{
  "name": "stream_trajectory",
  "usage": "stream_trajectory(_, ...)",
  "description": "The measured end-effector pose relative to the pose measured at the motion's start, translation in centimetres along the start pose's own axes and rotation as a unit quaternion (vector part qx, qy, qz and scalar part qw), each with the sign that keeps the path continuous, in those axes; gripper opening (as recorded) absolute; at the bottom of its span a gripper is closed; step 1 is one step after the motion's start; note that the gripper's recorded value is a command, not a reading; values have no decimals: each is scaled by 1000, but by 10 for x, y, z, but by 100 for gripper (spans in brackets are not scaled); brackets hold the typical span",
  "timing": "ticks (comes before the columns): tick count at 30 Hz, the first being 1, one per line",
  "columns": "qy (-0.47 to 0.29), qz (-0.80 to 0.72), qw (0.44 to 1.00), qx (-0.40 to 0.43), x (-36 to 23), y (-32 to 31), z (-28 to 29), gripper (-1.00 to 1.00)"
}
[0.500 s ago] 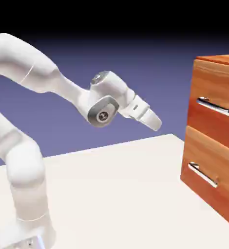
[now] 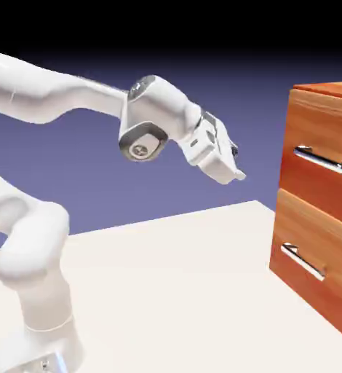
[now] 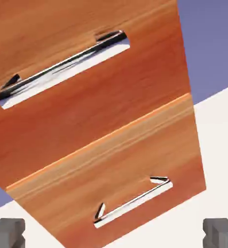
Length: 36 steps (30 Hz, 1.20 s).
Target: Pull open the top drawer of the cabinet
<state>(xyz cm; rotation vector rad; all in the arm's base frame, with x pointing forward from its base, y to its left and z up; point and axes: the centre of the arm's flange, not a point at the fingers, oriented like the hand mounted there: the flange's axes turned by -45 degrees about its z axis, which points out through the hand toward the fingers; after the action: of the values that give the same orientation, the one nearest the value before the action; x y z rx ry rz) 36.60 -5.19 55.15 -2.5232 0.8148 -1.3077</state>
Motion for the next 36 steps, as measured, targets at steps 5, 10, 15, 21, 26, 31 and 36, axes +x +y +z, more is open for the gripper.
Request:
stream_trajectory(5, 24, 81, 996, 15, 11, -4, -16, 0)
stream_trajectory(10, 46, 153, 986, 38, 17, -13, -26, 0)
stream_trajectory(15, 65, 214, 972, 68, 19, -26, -27, 0)
stream_trajectory(21, 83, 274, 952, 108, 19, -42, -16, 0)
stream_trajectory(26, 94, 316, 933, 143, 19, -54, 5, 0)
stream_trajectory(31, 101, 352, 913, 179, 19, -61, 35, 0)
stream_trajectory(36, 105, 385, 892, 214, 19, -61, 74, 0)
